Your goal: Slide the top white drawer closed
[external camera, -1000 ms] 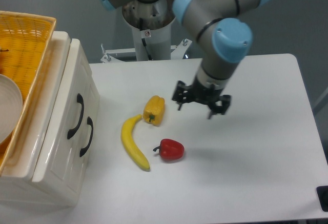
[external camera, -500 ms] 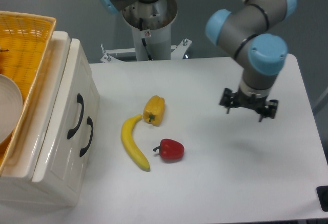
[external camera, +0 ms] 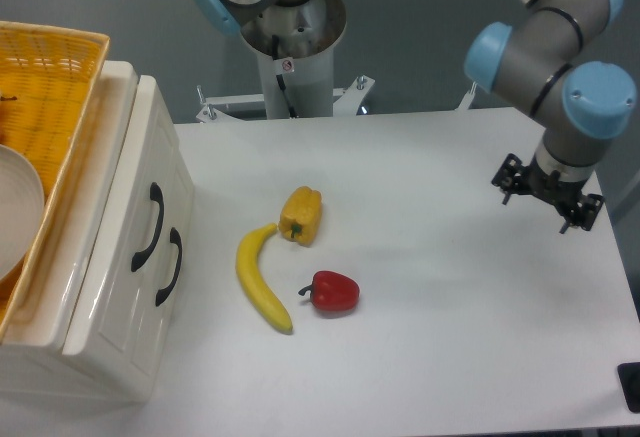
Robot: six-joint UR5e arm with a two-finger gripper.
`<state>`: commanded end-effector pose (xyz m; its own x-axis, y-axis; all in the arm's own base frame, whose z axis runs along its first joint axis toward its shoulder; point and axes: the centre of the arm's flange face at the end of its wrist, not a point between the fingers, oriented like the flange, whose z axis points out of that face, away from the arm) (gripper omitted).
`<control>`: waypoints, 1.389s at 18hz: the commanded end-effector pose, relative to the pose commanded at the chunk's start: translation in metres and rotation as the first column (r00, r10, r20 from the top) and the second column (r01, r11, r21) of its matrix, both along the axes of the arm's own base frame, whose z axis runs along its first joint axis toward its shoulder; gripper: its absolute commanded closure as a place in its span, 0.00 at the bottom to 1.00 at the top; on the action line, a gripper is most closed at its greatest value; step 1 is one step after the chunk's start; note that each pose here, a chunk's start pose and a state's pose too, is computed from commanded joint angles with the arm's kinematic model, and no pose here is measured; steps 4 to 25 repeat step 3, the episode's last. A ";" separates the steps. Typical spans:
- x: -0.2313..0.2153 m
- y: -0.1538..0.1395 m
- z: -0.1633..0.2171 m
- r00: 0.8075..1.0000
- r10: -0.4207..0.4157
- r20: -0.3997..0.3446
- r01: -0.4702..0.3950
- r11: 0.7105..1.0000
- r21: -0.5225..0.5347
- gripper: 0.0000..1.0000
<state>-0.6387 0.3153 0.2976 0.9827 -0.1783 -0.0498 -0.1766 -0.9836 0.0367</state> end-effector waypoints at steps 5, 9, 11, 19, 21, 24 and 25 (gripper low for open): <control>-0.004 -0.001 -0.008 0.999 -0.038 0.010 0.038 0.999 -0.006 0.00; -0.004 -0.001 -0.008 0.999 -0.038 0.010 0.038 0.999 -0.006 0.00; -0.004 -0.001 -0.008 0.999 -0.038 0.010 0.038 0.999 -0.006 0.00; -0.004 -0.001 -0.008 0.999 -0.038 0.010 0.038 0.999 -0.006 0.00; -0.004 -0.001 -0.008 0.999 -0.038 0.010 0.038 0.999 -0.006 0.00; -0.004 -0.001 -0.008 0.999 -0.038 0.010 0.038 0.999 -0.006 0.00; -0.004 -0.001 -0.008 0.999 -0.038 0.010 0.038 0.999 -0.006 0.00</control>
